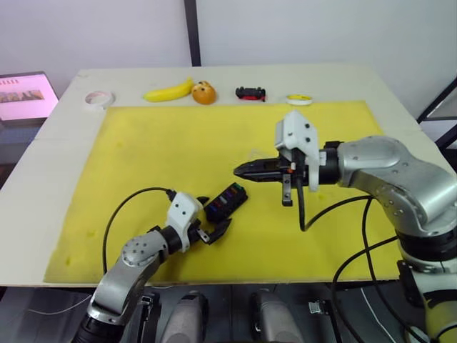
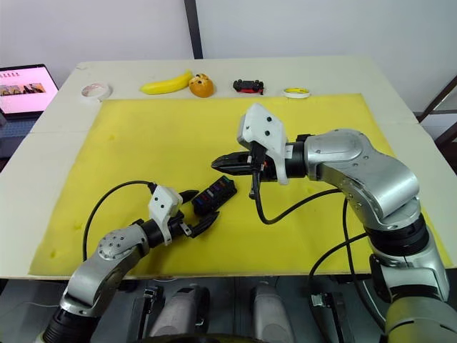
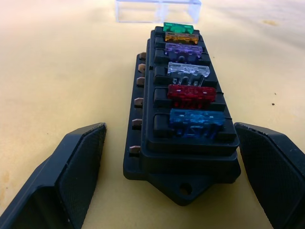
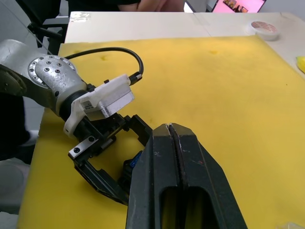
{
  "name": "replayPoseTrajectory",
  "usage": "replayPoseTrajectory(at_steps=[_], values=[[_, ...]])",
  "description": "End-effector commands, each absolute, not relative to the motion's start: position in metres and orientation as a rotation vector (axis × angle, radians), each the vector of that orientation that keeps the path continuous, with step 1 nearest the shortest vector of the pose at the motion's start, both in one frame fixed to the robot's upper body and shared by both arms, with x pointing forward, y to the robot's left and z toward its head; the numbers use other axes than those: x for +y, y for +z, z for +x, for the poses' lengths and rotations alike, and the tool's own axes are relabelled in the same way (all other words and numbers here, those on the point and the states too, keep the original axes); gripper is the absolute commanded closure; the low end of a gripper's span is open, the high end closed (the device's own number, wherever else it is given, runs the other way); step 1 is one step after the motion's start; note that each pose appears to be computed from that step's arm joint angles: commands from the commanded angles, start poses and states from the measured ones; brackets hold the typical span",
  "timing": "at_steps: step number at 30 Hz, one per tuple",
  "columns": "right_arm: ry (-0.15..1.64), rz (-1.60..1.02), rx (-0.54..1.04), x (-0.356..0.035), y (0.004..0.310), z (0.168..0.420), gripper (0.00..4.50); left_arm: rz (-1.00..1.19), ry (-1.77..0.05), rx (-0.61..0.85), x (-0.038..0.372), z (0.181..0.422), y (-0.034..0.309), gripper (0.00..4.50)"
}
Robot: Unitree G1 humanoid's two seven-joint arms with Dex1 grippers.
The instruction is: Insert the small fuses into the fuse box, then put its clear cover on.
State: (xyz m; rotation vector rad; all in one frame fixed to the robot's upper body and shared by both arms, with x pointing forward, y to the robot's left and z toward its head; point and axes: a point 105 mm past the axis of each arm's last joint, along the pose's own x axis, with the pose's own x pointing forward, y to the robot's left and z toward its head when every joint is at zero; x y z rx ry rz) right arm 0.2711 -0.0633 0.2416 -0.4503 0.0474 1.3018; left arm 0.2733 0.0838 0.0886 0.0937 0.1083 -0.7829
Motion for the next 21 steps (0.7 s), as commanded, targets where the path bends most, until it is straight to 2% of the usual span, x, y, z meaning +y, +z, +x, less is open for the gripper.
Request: replayPoseTrajectory(at_steps=[1, 4, 6, 13, 17, 20, 21], values=[[1.288, -0.475, -0.014, -0.066, 0.254, 0.266, 4.49, 0.104, -0.768, 0.157, 0.086, 0.275, 0.072, 0.0], [1.264, -0.48, -0.002, -0.071, 0.252, 0.268, 4.5, 0.117, -0.77, 0.167, 0.087, 0.276, 0.065, 0.89], [1.244, -0.484, 0.006, -0.075, 0.25, 0.27, 4.5, 0.119, -0.775, 0.171, 0.088, 0.276, 0.063, 1.88], [1.101, -0.509, 0.019, -0.097, 0.246, 0.289, 4.5, 0.142, -0.89, 0.188, 0.093, 0.276, 0.07, 1.95], [0.947, -0.537, 0.064, -0.126, 0.23, 0.32, 4.5, 0.183, -1.042, 0.186, 0.102, 0.272, 0.082, 1.95], [0.915, -0.55, 0.095, -0.14, 0.215, 0.334, 3.7, 0.244, -1.183, 0.19, 0.113, 0.269, 0.091, 1.95], [0.911, -0.561, 0.104, -0.144, 0.209, 0.338, 3.17, 0.265, -1.217, 0.187, 0.116, 0.269, 0.093, 1.95]])
